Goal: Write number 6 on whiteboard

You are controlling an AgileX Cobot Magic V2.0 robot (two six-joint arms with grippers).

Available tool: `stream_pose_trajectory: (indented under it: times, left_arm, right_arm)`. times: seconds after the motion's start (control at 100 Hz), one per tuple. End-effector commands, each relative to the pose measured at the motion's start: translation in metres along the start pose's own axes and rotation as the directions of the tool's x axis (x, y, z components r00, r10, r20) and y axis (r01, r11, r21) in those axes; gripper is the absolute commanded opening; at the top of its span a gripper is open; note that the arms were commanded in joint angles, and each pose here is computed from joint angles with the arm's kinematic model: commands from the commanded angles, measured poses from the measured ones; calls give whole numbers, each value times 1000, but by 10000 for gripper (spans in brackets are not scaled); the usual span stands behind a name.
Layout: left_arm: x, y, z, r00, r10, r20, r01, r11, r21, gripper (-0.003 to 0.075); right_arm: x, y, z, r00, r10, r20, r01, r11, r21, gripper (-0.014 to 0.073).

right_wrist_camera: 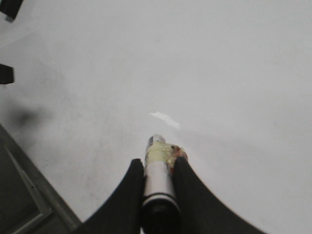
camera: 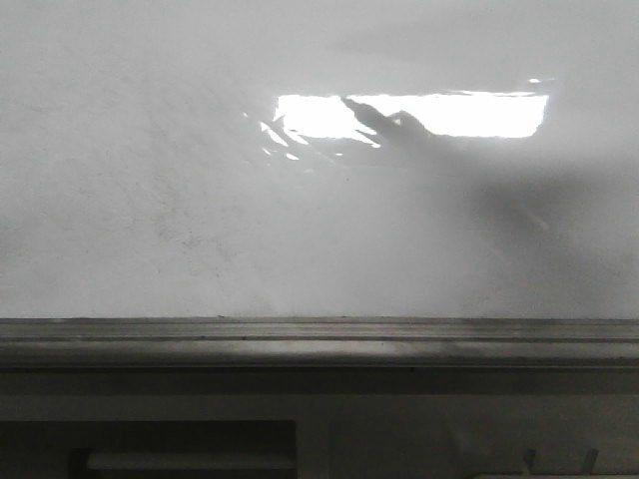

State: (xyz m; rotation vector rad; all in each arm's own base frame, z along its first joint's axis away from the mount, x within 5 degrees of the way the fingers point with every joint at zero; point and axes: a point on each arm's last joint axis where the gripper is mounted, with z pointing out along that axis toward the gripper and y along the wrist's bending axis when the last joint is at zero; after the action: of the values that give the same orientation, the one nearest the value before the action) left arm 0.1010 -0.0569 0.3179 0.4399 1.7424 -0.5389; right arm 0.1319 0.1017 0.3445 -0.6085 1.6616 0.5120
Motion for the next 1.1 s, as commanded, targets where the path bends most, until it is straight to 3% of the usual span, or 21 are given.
stream_pose_trajectory:
  times: [0.0, 0.13, 0.3, 0.4, 0.74, 0.87, 1.09]
  left_arm:
    - [-13, 1, -3, 997, -32, 71, 33, 999, -25, 473]
    - [-13, 2, -3, 997, -33, 75, 35, 999, -29, 473]
    - [-13, 2, -3, 997, -33, 75, 35, 999, -29, 473]
    - [-13, 2, -3, 997, -33, 75, 35, 999, -29, 473]
    - [-13, 1, -3, 997, -35, 74, 37, 999, -25, 473]
    - [-14, 1, -3, 995, -53, 82, 54, 998, -18, 473]
    - [-13, 0, -3, 995, -56, 78, 57, 998, -10, 473]
  right_arm:
    - [-10, -10, 10, 997, 17, 73, -24, 996, 86, -45]
    - [3, -12, 31, 998, 51, -21, -49, 996, 76, -45]
    - [22, 1, 42, 967, 57, -248, -76, 995, -67, -45]
    - [29, 5, 39, 949, 37, -313, -75, 991, -109, -45]
    - [7, -19, 24, 983, 103, -149, -97, 994, 45, -45]
    - [5, -12, 37, 979, 99, -179, -101, 995, -1, -45]
    - [-7, 11, 42, 970, 25, -241, -67, 984, -167, -45]
